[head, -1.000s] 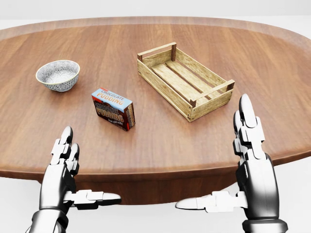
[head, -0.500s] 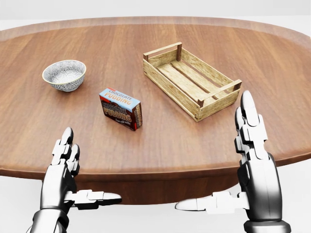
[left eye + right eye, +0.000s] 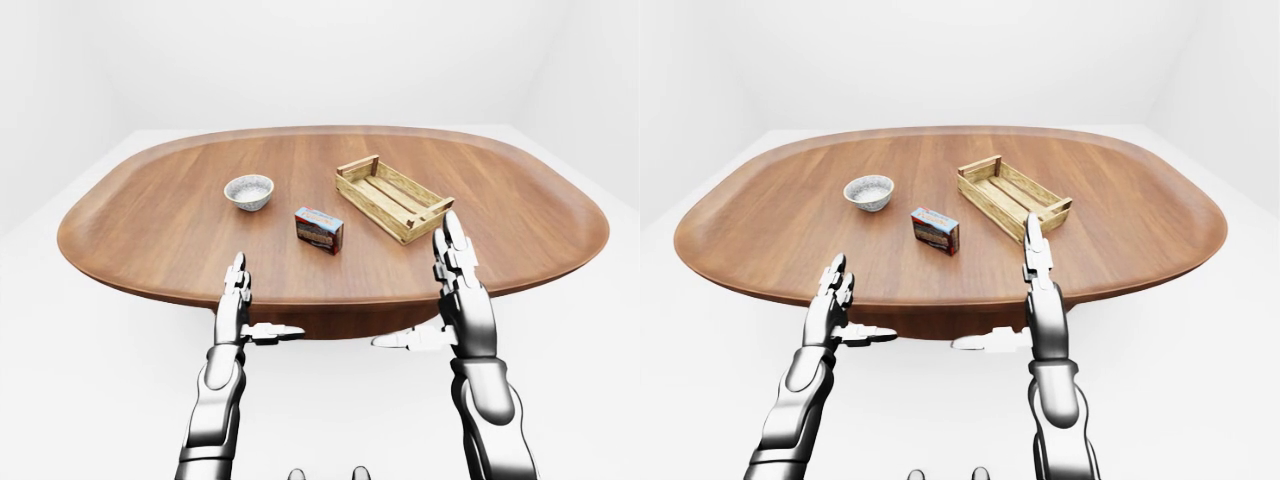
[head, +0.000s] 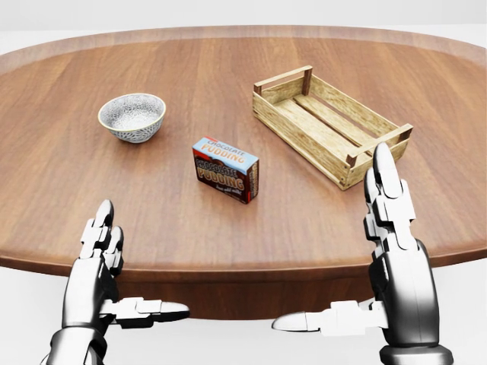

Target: Pick up the chocolate pudding and put it in the tray.

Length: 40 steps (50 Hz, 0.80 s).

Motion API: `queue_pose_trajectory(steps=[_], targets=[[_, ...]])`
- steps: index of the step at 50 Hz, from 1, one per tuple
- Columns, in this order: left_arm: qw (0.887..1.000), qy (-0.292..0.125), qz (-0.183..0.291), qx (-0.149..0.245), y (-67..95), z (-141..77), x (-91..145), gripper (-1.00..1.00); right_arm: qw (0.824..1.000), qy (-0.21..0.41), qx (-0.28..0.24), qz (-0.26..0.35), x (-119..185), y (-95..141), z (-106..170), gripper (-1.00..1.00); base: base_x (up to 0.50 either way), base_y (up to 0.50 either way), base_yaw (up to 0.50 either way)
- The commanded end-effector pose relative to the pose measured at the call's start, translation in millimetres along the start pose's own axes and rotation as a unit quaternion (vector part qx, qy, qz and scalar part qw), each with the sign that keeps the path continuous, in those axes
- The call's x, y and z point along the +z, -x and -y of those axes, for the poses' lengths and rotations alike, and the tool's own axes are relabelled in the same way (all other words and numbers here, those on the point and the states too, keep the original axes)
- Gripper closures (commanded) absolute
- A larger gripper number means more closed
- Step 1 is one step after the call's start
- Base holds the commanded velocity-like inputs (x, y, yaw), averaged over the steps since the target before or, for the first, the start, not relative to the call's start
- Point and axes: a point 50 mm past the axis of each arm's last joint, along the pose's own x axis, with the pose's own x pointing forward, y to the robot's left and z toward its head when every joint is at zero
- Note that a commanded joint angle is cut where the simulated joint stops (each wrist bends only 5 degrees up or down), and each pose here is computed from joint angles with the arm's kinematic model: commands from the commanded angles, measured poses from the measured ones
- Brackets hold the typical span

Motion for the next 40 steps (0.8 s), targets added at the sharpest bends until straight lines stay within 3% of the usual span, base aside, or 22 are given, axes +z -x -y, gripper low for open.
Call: queue_pose_trajectory(steps=[1, 26, 40], targets=[[1.000, 0.001, 0.000, -0.001, -0.2, 1.1, -0.1, -1.00, 1.000, -0.008, 0.000, -0.004, -2.1, 0.0, 0.5, -1.00, 0.00, 0.00, 0.00], [1.000, -0.001, -0.002, -0.001, -0.8, 1.3, -0.7, -1.00, 1.000, -0.017, 0.001, -0.007, -4.3, -1.1, 0.1, -1.00, 0.00, 0.00, 0.00], [1.000, -0.001, -0.001, -0.001, -0.3, 1.3, -0.6, -1.00, 1.000, -0.016, 0.003, -0.008, -4.4, -0.9, -0.4, -1.00, 0.19, -0.07, 0.00]])
